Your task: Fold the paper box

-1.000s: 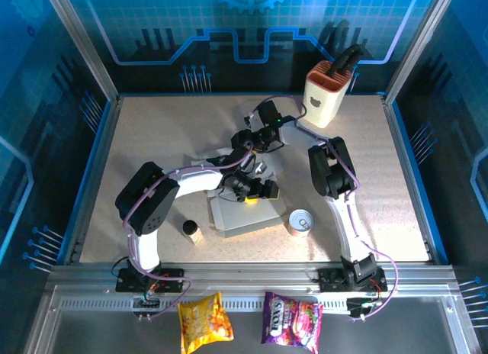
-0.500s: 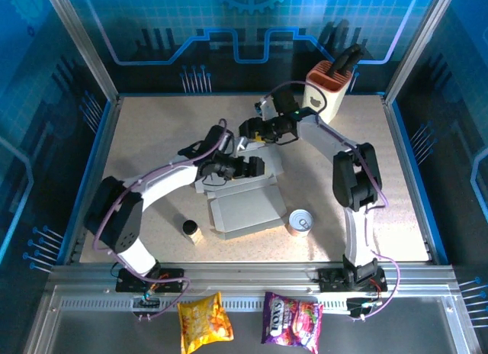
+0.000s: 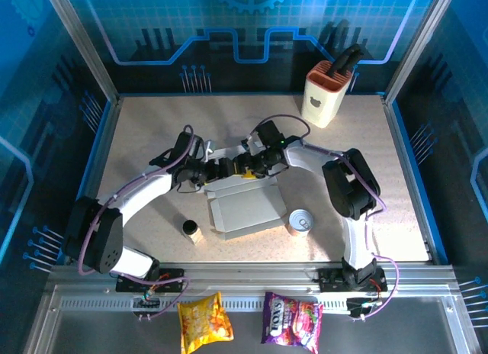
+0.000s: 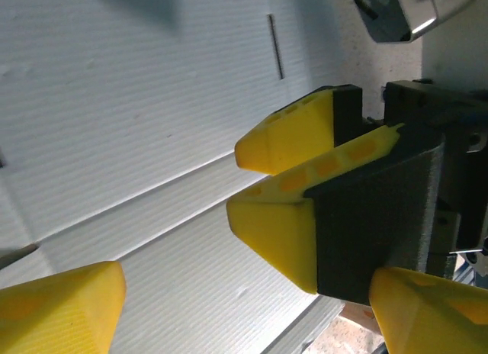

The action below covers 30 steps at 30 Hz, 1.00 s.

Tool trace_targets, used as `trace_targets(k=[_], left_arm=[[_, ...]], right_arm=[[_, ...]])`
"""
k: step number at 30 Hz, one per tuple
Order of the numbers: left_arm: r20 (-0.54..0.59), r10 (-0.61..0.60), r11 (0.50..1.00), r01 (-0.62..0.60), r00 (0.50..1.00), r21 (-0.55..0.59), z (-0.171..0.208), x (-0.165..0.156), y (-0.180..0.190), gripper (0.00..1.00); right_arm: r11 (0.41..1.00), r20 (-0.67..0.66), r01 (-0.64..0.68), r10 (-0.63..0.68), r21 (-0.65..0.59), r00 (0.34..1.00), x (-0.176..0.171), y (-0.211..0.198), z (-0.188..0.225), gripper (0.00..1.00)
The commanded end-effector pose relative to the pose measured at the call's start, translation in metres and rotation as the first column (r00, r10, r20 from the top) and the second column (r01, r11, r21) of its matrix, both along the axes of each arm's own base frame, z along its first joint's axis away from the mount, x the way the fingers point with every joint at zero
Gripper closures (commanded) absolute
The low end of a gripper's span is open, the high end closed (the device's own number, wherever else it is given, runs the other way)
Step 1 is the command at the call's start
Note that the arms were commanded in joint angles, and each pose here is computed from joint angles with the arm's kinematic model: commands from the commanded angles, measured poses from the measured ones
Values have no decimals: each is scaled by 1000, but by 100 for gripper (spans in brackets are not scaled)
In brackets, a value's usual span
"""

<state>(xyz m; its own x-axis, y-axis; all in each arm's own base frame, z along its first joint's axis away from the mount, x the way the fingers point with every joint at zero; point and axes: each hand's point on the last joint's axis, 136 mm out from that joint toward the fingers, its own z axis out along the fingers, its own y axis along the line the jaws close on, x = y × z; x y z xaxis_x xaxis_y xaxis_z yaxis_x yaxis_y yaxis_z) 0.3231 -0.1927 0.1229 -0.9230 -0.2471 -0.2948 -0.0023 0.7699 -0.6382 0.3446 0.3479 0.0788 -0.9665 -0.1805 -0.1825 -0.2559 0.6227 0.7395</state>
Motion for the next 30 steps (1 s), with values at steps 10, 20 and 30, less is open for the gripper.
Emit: trace_targets(k=[10, 20, 30], left_arm=[[-26, 64, 998, -64, 998, -12, 2, -13, 15, 15], [-13, 57, 998, -57, 998, -6, 7, -12, 17, 15], [-13, 70, 997, -69, 997, 21, 2, 2, 20, 14]], right_arm=[[994, -39, 102, -104, -45, 994, 27, 16, -55, 34], [951, 44, 287, -284, -117, 958, 59, -28, -57, 34], [952, 75, 303, -298, -54, 952, 84, -30, -35, 34]])
